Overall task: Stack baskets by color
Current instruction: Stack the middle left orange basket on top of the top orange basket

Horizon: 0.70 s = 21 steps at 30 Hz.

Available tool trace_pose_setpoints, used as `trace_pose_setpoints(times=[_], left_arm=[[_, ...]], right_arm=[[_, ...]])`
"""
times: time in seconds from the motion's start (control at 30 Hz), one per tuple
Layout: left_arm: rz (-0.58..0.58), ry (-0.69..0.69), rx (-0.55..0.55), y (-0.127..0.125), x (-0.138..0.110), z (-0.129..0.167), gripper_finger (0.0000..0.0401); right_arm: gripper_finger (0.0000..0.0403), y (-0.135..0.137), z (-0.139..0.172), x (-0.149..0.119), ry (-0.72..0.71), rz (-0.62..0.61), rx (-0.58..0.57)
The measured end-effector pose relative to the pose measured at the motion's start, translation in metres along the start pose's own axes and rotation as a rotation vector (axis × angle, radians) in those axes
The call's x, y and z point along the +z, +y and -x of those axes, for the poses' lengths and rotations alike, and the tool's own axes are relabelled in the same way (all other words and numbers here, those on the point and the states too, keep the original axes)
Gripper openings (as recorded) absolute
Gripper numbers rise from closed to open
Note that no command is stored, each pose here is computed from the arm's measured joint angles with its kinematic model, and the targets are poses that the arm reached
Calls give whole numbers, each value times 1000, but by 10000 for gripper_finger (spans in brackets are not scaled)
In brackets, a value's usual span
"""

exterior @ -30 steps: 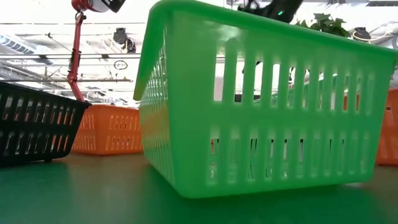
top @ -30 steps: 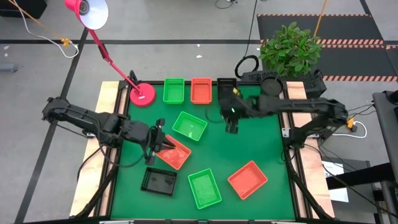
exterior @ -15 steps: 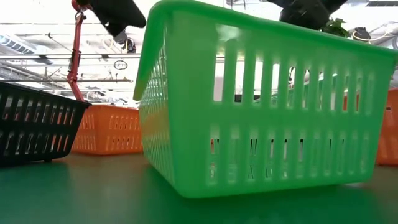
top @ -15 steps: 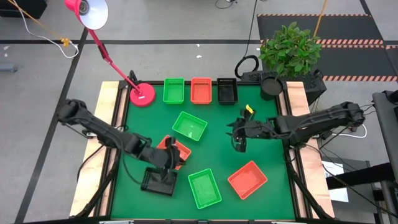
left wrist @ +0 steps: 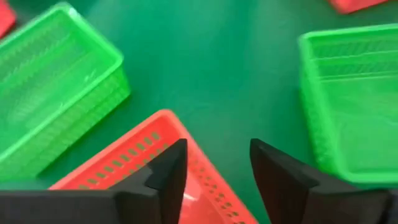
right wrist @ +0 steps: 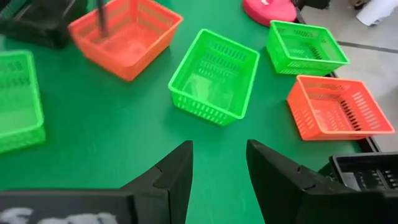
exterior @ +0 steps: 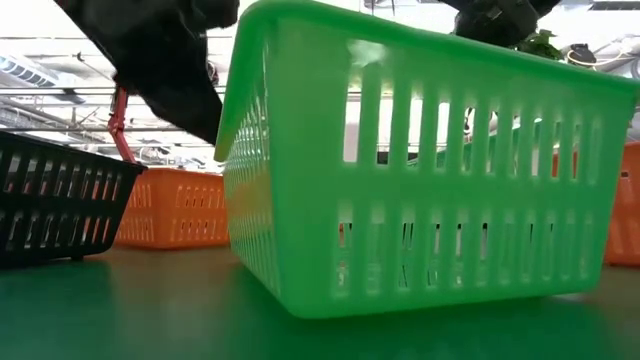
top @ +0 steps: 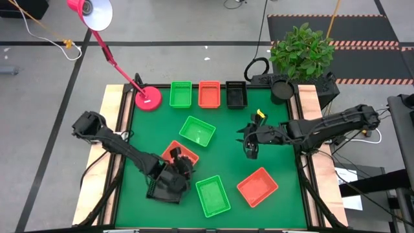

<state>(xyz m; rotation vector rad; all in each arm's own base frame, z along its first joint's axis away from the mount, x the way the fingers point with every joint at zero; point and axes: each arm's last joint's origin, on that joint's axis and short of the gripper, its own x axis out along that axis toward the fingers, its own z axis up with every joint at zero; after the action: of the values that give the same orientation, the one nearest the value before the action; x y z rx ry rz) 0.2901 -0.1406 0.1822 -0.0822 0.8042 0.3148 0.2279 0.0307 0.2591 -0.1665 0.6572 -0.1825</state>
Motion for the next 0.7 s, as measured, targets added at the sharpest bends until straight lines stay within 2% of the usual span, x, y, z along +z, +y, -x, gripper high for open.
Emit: trace_pose_setpoints(times=[0.13, 0.3, 0.5, 0.7], left_arm=[[50, 35, 28, 3, -4, -4, 201], [65, 80, 50, 3, -10, -9, 186], [63, 132, 34, 3, -14, -14, 132], [82, 187, 62, 8, -18, -14, 42]], right_arm=[[144, 3, 1, -2, 21, 21, 11], [144, 3, 1, -5, 47, 30, 9], [144, 3, 1, -5, 50, 31, 8], [144, 3, 1, -5, 46, 29, 9]])
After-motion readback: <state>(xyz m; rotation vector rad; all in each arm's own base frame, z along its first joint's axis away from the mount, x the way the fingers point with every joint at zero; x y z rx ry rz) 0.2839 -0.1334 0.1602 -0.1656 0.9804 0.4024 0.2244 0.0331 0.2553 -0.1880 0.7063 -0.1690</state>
